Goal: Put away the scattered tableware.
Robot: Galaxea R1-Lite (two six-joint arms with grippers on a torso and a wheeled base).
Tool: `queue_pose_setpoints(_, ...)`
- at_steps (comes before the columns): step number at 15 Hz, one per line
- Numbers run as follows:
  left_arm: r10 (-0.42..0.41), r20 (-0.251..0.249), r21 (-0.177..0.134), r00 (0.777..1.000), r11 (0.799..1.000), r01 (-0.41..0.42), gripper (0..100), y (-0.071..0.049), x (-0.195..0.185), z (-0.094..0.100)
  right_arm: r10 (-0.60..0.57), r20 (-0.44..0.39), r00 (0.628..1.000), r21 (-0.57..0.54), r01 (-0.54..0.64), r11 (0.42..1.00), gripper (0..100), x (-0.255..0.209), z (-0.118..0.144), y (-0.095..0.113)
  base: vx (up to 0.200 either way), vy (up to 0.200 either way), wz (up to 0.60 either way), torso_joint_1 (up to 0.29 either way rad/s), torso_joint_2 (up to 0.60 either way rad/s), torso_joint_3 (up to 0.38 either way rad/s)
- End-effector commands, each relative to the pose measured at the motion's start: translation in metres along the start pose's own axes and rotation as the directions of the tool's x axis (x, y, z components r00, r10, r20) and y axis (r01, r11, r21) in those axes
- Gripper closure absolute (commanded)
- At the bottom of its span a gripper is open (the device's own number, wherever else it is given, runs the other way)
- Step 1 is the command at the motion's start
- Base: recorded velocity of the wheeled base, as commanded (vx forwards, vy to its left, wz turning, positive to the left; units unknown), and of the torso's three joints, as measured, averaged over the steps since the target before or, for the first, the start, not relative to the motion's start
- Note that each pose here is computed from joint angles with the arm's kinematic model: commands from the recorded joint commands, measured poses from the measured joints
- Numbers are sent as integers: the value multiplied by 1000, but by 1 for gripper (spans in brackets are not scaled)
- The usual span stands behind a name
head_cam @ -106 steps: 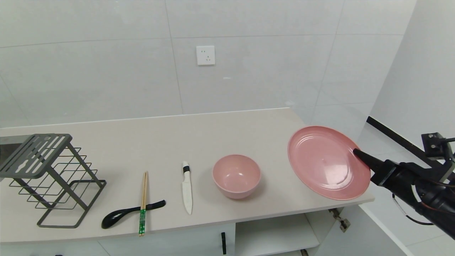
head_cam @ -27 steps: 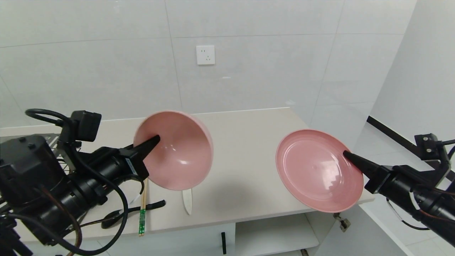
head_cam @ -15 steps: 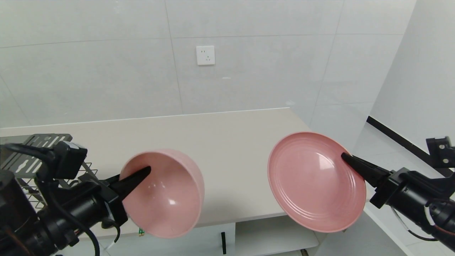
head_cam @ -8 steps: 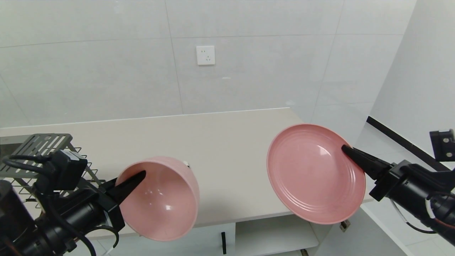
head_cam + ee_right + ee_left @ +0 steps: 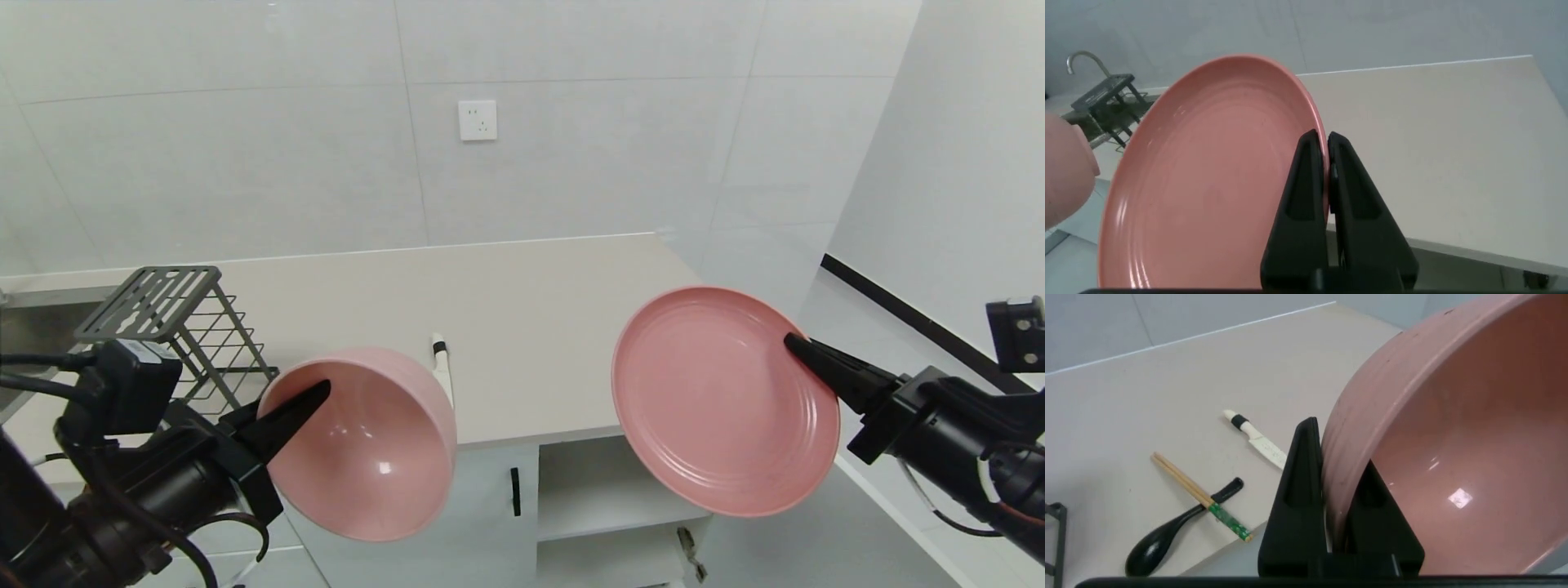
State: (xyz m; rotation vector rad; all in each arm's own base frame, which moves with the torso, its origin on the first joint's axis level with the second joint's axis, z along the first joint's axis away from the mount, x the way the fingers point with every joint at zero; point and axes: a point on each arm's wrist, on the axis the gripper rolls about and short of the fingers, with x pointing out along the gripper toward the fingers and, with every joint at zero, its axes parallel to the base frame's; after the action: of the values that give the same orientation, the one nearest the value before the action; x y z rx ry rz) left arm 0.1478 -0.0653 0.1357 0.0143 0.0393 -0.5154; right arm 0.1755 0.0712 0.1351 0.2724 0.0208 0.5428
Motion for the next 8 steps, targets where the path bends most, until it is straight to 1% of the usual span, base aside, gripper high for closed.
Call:
queue_pose_setpoints(1,0,3,3,1000,1000,0,100,0,-1,0,1,-4,1000,-20,-2,1000,100,-1,-1,0,0,0,0,0,0,0)
queue_pose_setpoints(3,-9,26,10,1000,1000,9,100,-2,-4,3,7,-12,1000,-45,-8,999,100,-2,-2,2,0,0,0,-18,43,16)
queue_pose_setpoints(4,-12,34,13,999,1000,12,100,-2,-7,4,13,-14,1000,-47,-14,999,100,-2,-3,3,0,0,0,-115,310,139)
queue_pose_setpoints(5,-12,37,13,999,1000,12,100,-2,-8,4,13,-19,1000,-48,-14,999,100,-2,-4,3,0,0,0,-178,369,183)
queue_pose_setpoints(7,-14,34,13,999,1000,13,100,-3,-7,3,13,-21,1000,-57,-14,998,100,-3,-4,3,0,0,0,-249,488,241)
queue_pose_setpoints(8,-15,32,13,999,1000,15,100,-3,-7,3,13,-21,1000,-60,-14,998,100,-3,-4,3,0,0,0,-159,334,159)
